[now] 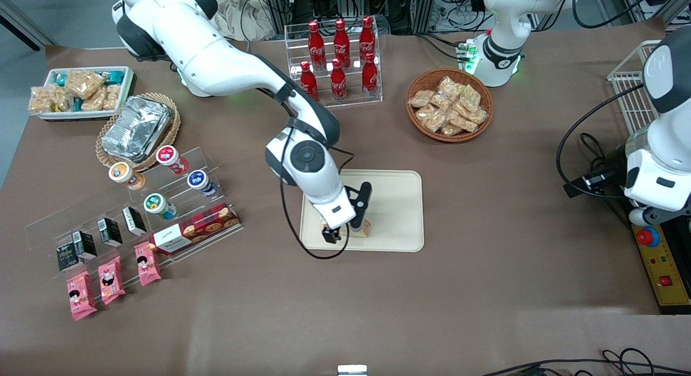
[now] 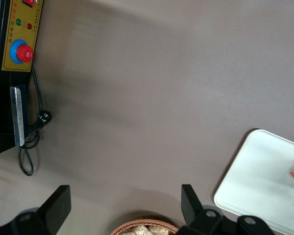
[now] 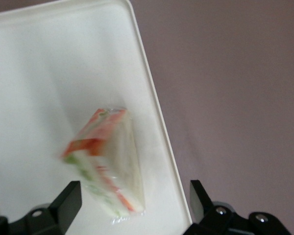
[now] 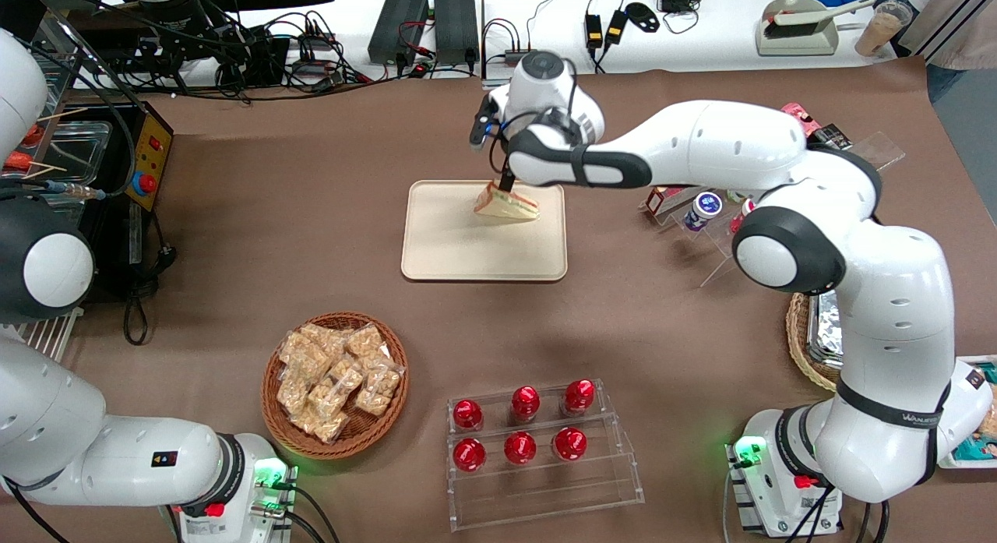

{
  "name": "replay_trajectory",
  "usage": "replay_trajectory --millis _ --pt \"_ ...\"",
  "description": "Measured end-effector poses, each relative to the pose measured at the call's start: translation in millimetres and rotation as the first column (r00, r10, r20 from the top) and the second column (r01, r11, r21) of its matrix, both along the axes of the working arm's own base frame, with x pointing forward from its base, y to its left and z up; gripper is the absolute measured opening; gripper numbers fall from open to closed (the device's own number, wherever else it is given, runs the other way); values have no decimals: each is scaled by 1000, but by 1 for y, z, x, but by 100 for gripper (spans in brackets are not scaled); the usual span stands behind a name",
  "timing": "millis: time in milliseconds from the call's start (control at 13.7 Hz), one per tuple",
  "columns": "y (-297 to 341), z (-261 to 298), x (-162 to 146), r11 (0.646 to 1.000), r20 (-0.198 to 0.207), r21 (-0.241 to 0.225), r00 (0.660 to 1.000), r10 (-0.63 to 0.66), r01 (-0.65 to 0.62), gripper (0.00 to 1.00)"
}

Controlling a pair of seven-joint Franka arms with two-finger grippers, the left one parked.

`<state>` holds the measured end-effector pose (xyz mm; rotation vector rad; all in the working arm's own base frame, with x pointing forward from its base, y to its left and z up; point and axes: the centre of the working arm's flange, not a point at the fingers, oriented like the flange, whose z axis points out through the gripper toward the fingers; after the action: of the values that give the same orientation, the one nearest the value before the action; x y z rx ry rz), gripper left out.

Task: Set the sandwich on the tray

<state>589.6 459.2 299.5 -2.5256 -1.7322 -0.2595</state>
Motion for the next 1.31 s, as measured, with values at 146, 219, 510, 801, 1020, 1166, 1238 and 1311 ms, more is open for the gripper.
replay_trajectory --millis 146,219,510,801,1020,1166,1238,1311 --pt "-26 33 10 998 -56 4 997 -60 60 99" --pt "-41 49 13 997 -81 -14 993 -81 80 99" --pt "-105 98 29 981 -185 -26 963 -195 194 99" --pt "-177 148 43 943 -214 -43 919 -330 329 99" --pt "-243 183 50 910 -228 -67 882 -414 410 99" --pt "-278 211 44 883 -236 -86 851 -469 462 99" --pt "-295 225 39 852 -241 -110 818 -523 512 99" --pt "-309 239 32 814 -244 -135 777 -580 565 99"
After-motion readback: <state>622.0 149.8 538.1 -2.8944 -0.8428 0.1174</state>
